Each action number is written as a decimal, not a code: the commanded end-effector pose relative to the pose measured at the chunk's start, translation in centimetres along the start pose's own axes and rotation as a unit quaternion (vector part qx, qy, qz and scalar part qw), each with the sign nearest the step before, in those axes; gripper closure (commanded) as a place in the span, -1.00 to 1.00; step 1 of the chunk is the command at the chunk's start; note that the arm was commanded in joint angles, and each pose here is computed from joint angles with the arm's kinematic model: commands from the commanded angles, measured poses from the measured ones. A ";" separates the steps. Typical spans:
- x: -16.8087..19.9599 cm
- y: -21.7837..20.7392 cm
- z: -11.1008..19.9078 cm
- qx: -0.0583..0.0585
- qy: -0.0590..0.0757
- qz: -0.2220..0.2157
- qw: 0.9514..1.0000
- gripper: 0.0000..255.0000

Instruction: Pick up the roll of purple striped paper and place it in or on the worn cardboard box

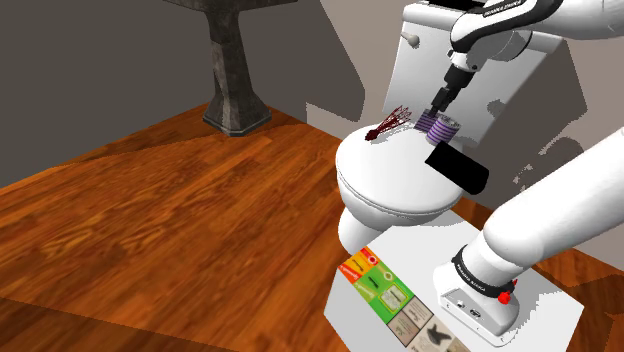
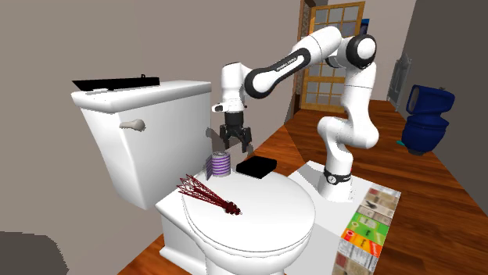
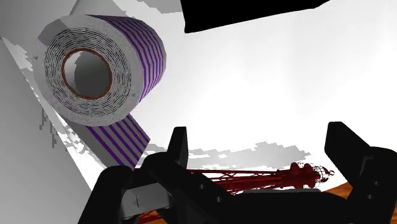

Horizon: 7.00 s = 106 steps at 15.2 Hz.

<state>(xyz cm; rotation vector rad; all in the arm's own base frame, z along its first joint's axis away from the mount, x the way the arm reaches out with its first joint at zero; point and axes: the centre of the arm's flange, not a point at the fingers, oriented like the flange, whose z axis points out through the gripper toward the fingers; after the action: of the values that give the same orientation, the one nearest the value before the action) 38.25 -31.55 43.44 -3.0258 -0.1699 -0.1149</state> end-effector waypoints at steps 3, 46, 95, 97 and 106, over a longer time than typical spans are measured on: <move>0.6 5.3 1.4 0.000 0.007 -0.003 1.000 -1.00; 2.2 13.3 2.0 0.002 0.018 -0.006 1.000 1.00; -11.9 2.3 -7.2 0.002 0.018 -0.006 1.000 1.00; -12.0 2.5 -6.2 0.002 0.018 -0.006 1.000 1.00; -12.2 2.7 -3.9 0.002 0.018 -0.006 1.000 1.00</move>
<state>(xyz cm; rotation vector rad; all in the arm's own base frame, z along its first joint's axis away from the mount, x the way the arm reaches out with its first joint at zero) 26.22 -35.95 46.05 -3.0160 -0.1864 -0.1679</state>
